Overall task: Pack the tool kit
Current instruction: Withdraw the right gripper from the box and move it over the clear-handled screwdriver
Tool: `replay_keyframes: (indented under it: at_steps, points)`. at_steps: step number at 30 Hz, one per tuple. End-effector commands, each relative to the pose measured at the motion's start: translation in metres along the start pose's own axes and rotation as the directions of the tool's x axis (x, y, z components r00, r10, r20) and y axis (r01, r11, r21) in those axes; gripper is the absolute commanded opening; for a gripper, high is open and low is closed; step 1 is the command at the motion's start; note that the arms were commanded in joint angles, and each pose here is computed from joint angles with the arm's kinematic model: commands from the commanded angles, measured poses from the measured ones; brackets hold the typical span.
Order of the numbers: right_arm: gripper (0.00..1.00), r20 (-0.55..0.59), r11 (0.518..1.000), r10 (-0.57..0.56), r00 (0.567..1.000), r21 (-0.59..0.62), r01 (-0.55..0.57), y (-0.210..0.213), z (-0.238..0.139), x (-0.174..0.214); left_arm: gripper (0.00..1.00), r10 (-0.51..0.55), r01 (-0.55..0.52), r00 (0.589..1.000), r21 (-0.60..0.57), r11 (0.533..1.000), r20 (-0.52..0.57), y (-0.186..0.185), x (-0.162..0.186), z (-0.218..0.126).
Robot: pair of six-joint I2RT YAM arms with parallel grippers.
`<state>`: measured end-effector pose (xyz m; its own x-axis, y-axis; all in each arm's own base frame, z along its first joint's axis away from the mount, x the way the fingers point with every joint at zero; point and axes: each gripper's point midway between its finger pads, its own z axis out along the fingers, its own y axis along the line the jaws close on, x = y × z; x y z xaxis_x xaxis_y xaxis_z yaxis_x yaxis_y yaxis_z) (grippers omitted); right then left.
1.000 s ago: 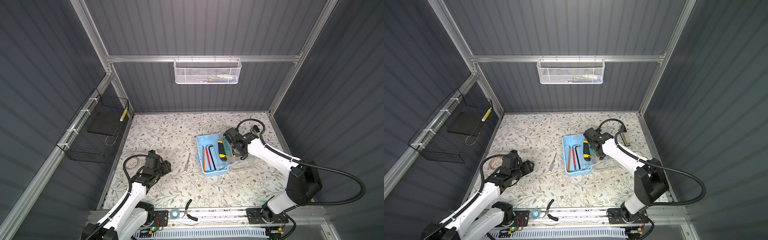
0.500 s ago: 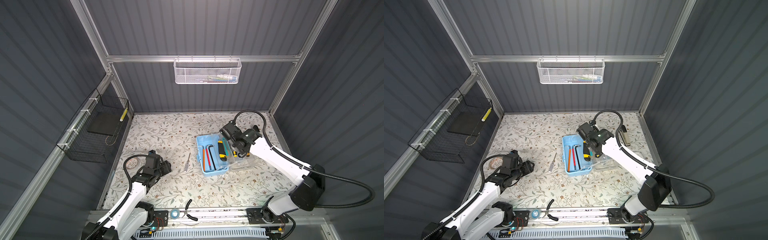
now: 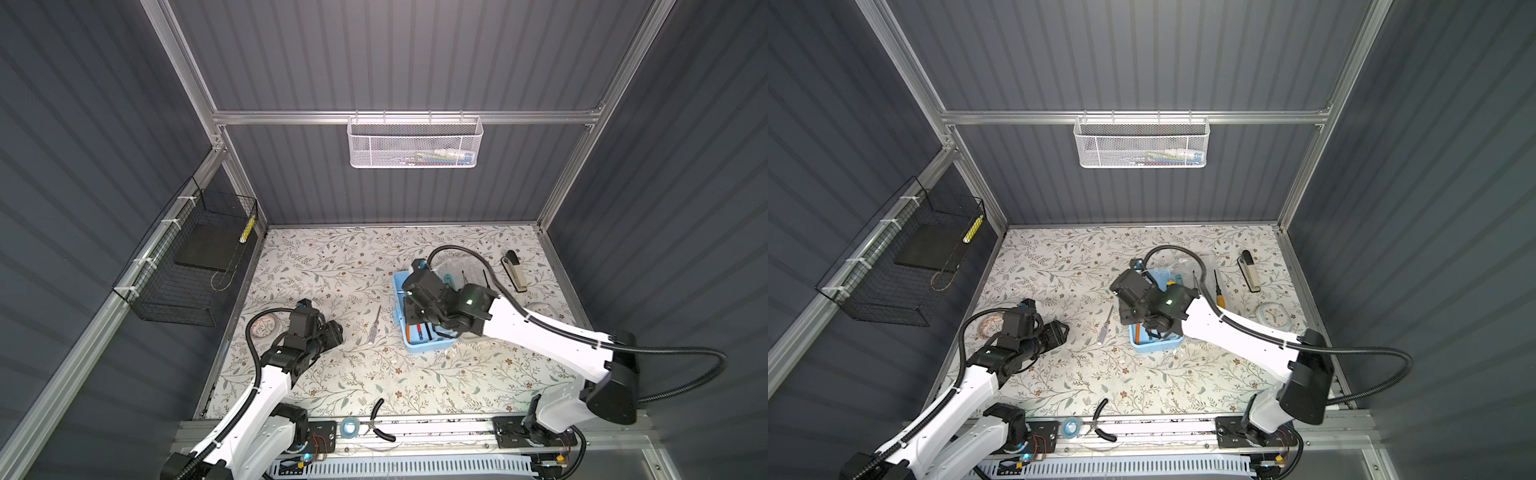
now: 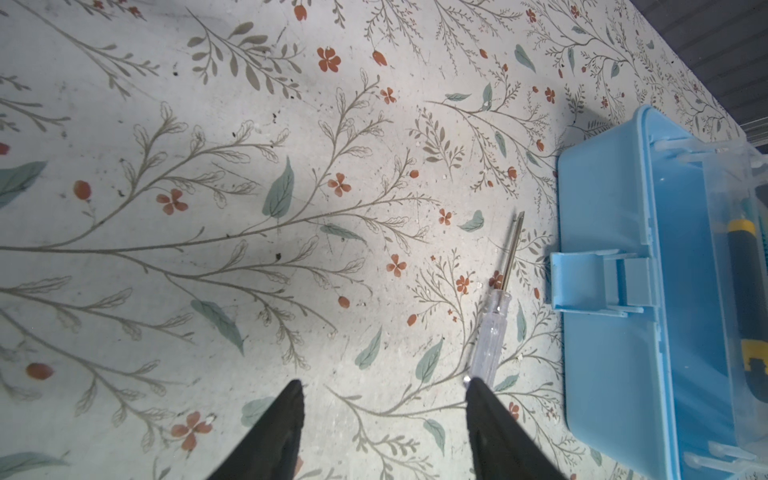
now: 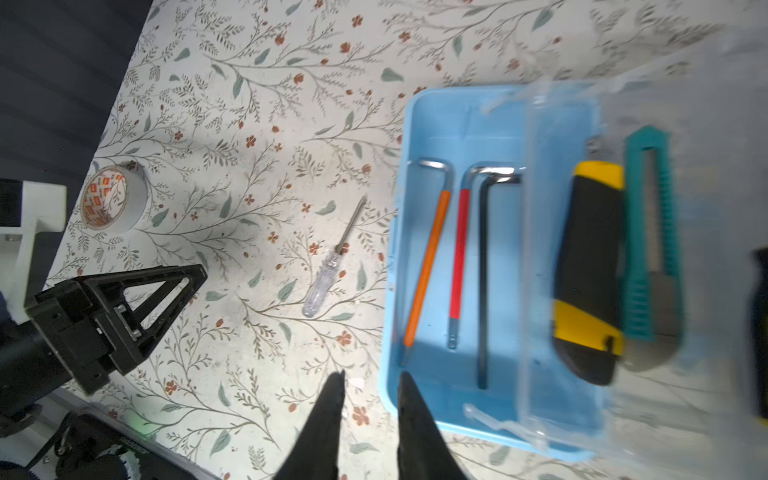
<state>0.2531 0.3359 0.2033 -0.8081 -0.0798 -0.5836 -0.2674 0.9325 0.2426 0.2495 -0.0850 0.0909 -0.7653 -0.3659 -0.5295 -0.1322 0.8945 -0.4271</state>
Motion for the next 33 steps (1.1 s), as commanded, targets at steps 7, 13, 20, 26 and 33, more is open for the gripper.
replay_keyframes:
  at_steps: [7, 13, 20, 26, 33]
  points:
    - [0.25, -0.105, 0.938, 0.208, 0.972, 0.303, -0.168, 0.01, 0.062, 0.021, 0.63, 0.023, -0.023, 1.0, -0.017, 1.0, 0.009, 0.002, -0.003, -0.011]
    - [0.24, -0.23, 0.946, 0.237, 0.944, 0.277, -0.17, 0.033, 0.103, 0.043, 0.63, 0.027, -0.026, 0.999, -0.036, 0.999, 0.023, 0.006, -0.004, -0.016]
    - [0.31, -0.305, 0.951, 0.256, 0.917, 0.25, -0.182, 0.034, 0.133, 0.061, 0.63, 0.024, -0.023, 1.0, -0.039, 0.999, 0.02, 0.008, -0.002, -0.014]
    - [0.37, -0.347, 0.949, 0.274, 0.897, 0.25, -0.193, 0.029, 0.155, 0.072, 0.63, 0.025, -0.024, 0.999, -0.045, 0.999, 0.02, 0.008, -0.002, -0.013]
    - [0.35, -0.355, 0.95, 0.267, 0.896, 0.251, -0.183, 0.026, 0.17, 0.077, 0.63, 0.025, -0.024, 1.0, -0.049, 0.998, 0.019, 0.009, -0.002, -0.012]
